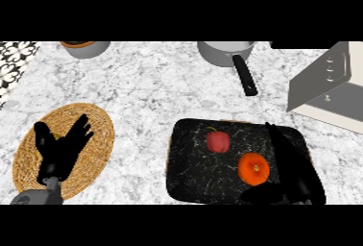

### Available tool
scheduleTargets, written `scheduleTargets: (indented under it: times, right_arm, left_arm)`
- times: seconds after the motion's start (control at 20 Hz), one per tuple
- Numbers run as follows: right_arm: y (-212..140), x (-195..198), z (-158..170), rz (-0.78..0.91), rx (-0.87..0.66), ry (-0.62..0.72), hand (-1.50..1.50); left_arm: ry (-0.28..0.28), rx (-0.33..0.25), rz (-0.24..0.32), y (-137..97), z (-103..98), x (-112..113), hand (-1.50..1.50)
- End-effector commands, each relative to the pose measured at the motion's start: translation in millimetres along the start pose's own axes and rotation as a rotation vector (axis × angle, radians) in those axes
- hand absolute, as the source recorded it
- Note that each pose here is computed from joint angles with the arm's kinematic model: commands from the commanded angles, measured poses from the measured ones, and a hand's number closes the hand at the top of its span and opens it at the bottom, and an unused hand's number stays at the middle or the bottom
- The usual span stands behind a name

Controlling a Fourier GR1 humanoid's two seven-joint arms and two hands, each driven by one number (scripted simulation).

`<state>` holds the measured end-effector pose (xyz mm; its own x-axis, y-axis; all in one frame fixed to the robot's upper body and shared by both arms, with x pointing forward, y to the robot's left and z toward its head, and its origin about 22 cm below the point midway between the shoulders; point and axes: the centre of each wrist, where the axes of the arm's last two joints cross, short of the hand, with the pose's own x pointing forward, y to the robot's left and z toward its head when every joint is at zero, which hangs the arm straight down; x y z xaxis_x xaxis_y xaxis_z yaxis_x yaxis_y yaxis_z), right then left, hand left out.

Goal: Pick the squash from the tray and place it in the tiered shelf

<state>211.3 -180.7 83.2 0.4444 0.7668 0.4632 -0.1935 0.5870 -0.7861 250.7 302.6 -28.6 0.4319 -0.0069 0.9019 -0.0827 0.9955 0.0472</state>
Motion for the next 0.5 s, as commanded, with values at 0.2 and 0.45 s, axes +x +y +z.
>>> scheduleTargets:
  times: [0.2, 0.45]
  right_arm:
    - [22.3, -13.5, -19.7, 0.077, -0.022, 0.126, -1.5]
    - [38.6, -3.8, -28.3, 0.071, -0.067, 0.116, -1.5]
  left_arm:
    - [0.006, 0.004, 0.002, -9.7, 2.7, -2.8, 0.0]
    - [0.011, 0.004, 0.014, -19.1, 4.1, -1.7, 0.0]
